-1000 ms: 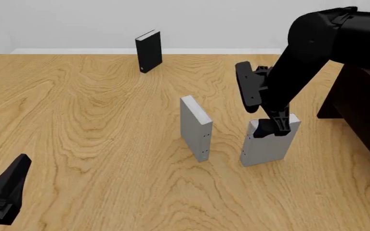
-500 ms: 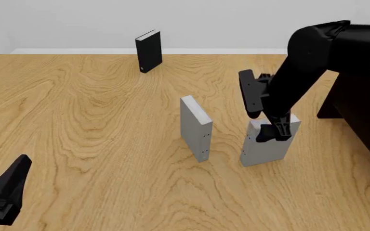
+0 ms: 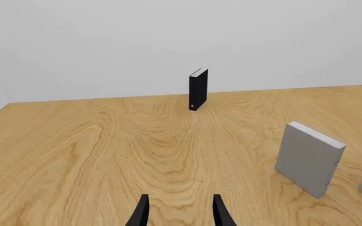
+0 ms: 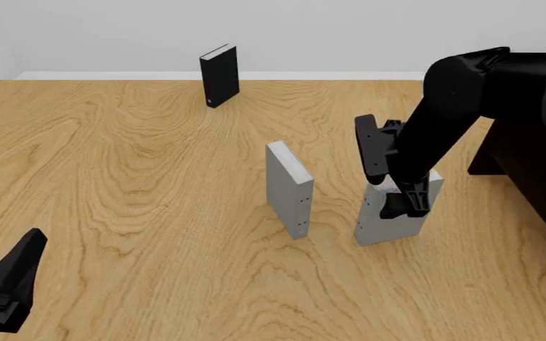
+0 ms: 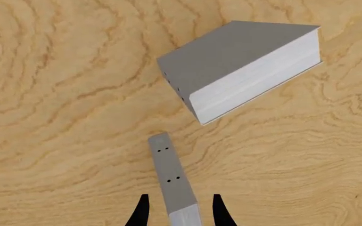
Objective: Pick up the book on the right and place it on the cabinet shelf.
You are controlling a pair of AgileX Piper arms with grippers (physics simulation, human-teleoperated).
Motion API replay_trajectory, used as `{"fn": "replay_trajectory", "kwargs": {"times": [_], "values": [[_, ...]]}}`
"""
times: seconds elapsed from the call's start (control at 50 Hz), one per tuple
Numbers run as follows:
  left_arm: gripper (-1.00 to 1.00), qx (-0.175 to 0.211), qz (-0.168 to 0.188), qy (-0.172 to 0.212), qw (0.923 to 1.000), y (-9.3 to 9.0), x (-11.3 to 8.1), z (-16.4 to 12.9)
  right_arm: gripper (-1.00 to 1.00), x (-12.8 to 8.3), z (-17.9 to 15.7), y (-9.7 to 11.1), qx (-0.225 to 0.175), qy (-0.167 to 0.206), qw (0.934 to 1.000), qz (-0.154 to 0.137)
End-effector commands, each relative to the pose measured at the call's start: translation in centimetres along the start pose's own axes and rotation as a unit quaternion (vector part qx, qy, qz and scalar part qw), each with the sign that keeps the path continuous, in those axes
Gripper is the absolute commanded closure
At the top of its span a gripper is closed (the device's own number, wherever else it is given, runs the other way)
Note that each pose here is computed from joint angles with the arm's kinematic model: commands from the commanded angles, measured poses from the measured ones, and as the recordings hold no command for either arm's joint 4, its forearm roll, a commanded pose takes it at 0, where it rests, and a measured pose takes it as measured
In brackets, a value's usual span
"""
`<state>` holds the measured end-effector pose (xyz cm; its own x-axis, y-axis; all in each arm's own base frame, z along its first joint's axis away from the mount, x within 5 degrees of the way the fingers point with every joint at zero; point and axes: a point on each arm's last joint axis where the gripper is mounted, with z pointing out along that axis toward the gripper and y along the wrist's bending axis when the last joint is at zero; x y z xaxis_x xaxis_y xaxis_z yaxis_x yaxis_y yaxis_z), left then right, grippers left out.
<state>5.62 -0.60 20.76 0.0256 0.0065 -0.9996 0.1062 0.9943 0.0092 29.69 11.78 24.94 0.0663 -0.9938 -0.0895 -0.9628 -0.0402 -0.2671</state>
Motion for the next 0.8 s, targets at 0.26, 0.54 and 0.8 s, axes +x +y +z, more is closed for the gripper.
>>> {"fn": "replay_trajectory", "kwargs": {"times": [0.26, 0.54, 0.8], "values": [[-1.0, 0.0, -0.002, -0.001, 1.0, 0.0, 0.0, 0.0, 1.0, 0.2, -1.0, 0.5, -0.003, 0.001, 1.0, -0.009], [-1.0, 0.004, -0.004, -0.003, 1.0, 0.0, -0.1, 0.0, 1.0, 1.7, -3.5, 0.0, 0.014, 0.004, 0.9999, 0.002], [-1.0, 0.008, -0.004, -0.005, 0.9999, -0.1, -0.1, 0.0, 1.0, 3.0, -5.3, -0.2, 0.033, 0.006, 0.9994, 0.006]]}}
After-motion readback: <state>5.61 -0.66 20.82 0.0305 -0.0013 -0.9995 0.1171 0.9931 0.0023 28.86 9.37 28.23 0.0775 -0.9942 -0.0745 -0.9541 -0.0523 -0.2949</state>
